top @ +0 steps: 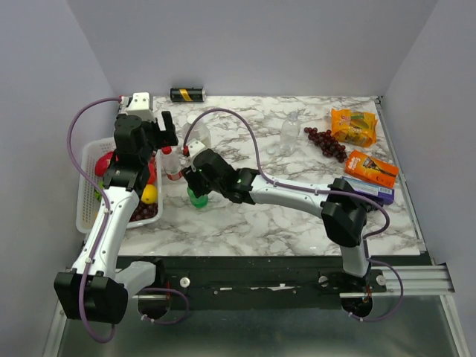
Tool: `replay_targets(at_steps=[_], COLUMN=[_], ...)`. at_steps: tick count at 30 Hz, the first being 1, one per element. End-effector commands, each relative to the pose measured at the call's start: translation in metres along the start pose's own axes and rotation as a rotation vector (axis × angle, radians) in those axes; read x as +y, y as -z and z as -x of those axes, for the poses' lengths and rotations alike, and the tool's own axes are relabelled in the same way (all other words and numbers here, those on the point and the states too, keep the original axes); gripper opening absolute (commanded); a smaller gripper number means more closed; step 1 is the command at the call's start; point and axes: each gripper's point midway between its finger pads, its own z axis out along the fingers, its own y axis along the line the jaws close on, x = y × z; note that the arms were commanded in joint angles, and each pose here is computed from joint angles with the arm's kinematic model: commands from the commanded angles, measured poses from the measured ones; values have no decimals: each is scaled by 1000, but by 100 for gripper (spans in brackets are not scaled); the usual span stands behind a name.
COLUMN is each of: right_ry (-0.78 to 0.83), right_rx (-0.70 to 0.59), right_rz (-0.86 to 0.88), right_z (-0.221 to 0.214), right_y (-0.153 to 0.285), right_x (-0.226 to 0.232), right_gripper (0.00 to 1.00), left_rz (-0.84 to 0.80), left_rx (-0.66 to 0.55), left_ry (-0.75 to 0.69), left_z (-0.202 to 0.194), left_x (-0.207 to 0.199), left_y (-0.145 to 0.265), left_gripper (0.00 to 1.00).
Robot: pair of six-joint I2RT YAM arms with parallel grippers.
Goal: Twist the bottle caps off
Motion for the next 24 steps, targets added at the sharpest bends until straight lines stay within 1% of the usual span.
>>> replay_targets(at_steps=[1, 2, 3, 5, 6, 7, 8, 10, 11, 12, 14, 15, 17, 18, 19, 21, 22, 23, 24], right_ry=[3, 5, 8, 12, 11, 10, 8, 3, 12, -8, -37, -65, -109, -127, -161, -195, -222, -239, -254], right_rx=[-5, -7, -7, -11, -14, -15, -16, -21, 13, -26, -29, -34, -35, 1, -51, -71, -62, -108, -118], right_rz=[-26, -30, -30, -25, -26, -38, -47, -82, -100, -106, -112, -97, -63, -65, -42, -19, 3, 7, 35], right_z=[4, 5, 5, 6, 8, 8, 8, 8, -9, 6, 2, -3, -8, -29, -13, -14, -21, -12, -11], right_y=[-10, -10, -12, -13, -11, -9, -3, 9, 14, 35, 55, 75, 95, 101, 124, 142, 149, 168, 176], right_x=[1, 1, 1, 2, 2, -1, -4, -13, -20, -24, -37, -42, -57, -65, -76, -87, -98, -106, -109], right_gripper=[54, 52, 43, 31, 16, 12, 11, 6, 4, 1, 1, 1, 1, 1, 1, 1, 1, 1, 1], left_rz=[2, 1, -2, -11, -15, -24, -30, -51, -64, -101, -148, -179, -239, -319, -382, -494, -617, -683, -753], left_rx=[-20, -18, -15, -13, -10, -9, -8, -12, -18, -30, -44, -54, -65, -63, -84, -105, -115, -112, -115], left_ry=[9, 8, 11, 10, 9, 9, 9, 9, 10, 9, 22, 26, 34, 31, 21, -14, -47, -82, -131], left_z=[9, 9, 8, 8, 7, 7, 7, 8, 9, 13, 15, 18, 24, 24, 29, 29, 27, 21, 17], left_x=[1, 1, 0, -1, -2, -4, -5, -8, -11, -17, -25, -32, -44, -60, -75, -100, -129, -143, -157], left_y=[3, 2, 1, 1, 1, 1, 1, 2, 3, 6, 10, 14, 19, 25, 31, 43, 57, 64, 71], left_gripper=[99, 99, 99, 99, 99, 99, 99, 99, 99, 99, 99, 99, 99, 99, 99, 99, 99, 99, 99])
